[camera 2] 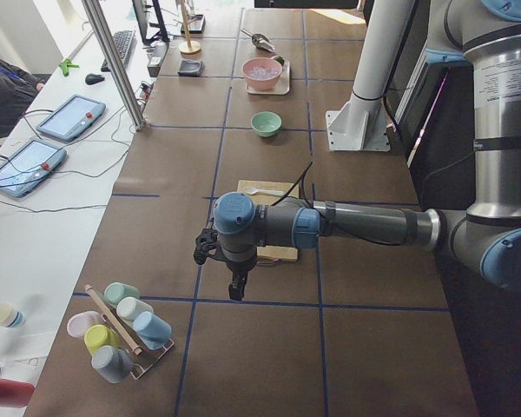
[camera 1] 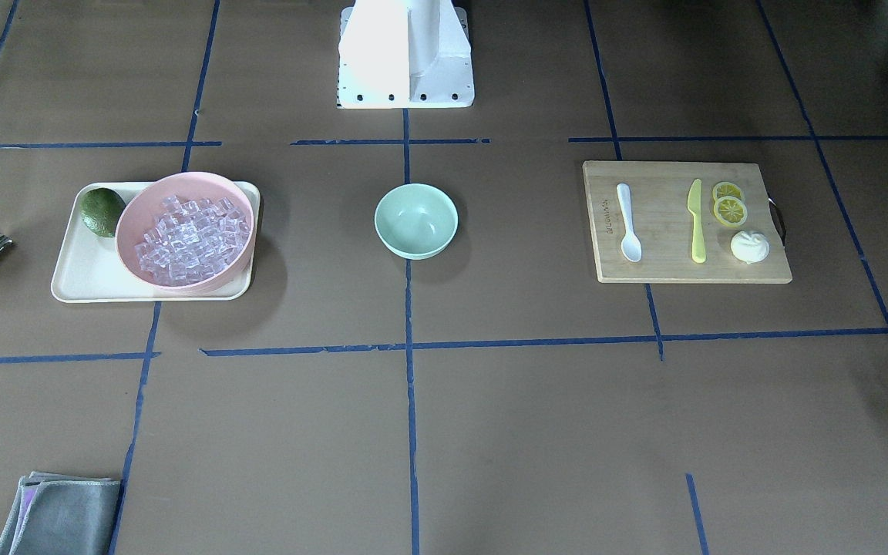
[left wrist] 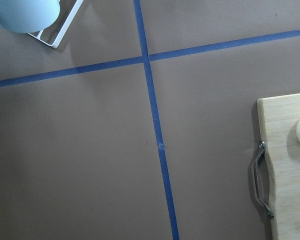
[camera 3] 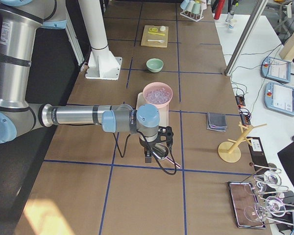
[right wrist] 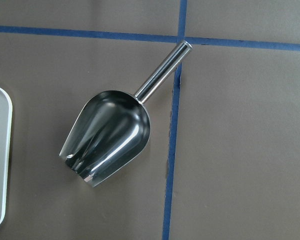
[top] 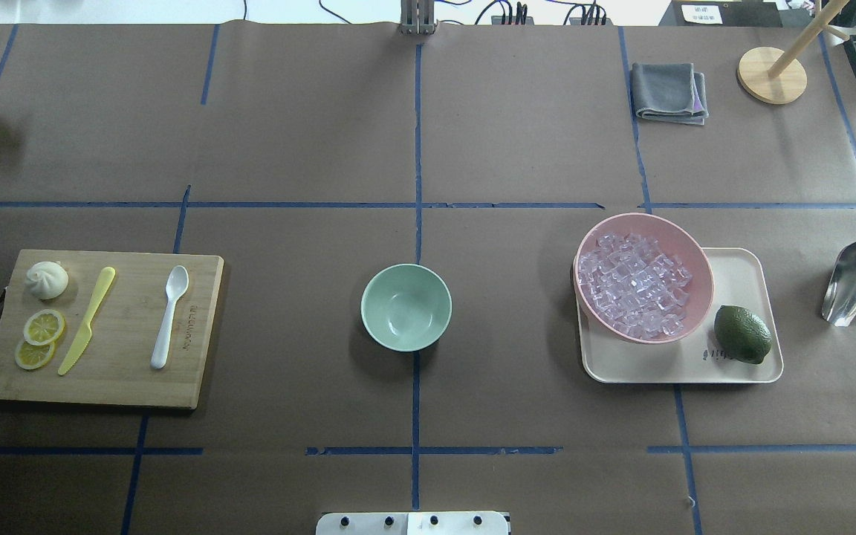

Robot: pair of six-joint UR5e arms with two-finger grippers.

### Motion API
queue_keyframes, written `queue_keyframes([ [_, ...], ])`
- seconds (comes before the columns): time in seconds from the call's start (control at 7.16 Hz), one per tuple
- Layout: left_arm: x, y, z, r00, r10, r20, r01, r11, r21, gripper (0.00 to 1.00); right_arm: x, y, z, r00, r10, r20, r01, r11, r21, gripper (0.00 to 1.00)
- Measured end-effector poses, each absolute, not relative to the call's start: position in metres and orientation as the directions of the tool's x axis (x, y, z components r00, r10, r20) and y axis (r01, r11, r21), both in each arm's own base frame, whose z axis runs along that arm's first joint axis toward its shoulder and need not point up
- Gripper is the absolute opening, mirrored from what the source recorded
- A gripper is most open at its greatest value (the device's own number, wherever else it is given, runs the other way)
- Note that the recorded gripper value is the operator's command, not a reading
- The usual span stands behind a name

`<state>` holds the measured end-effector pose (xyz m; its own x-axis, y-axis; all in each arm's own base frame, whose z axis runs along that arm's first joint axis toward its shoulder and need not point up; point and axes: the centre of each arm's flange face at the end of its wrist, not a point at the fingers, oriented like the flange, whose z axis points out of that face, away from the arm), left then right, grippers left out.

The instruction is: Put spoon and ice into bowl

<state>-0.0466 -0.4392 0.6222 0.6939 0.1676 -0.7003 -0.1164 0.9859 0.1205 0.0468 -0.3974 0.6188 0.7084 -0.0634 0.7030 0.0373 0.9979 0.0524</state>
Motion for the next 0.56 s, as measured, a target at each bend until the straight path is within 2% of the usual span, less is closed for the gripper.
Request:
queue_keyframes([
  [0.56, -0.045, -0.444, 0.609, 0.690, 0.204, -0.695, -0.120, 0.978, 0.168, 1.00, 0.046, -0.397, 0.619, 0.709, -0.066, 0.702, 0.041, 0.998, 0.053, 1.00],
])
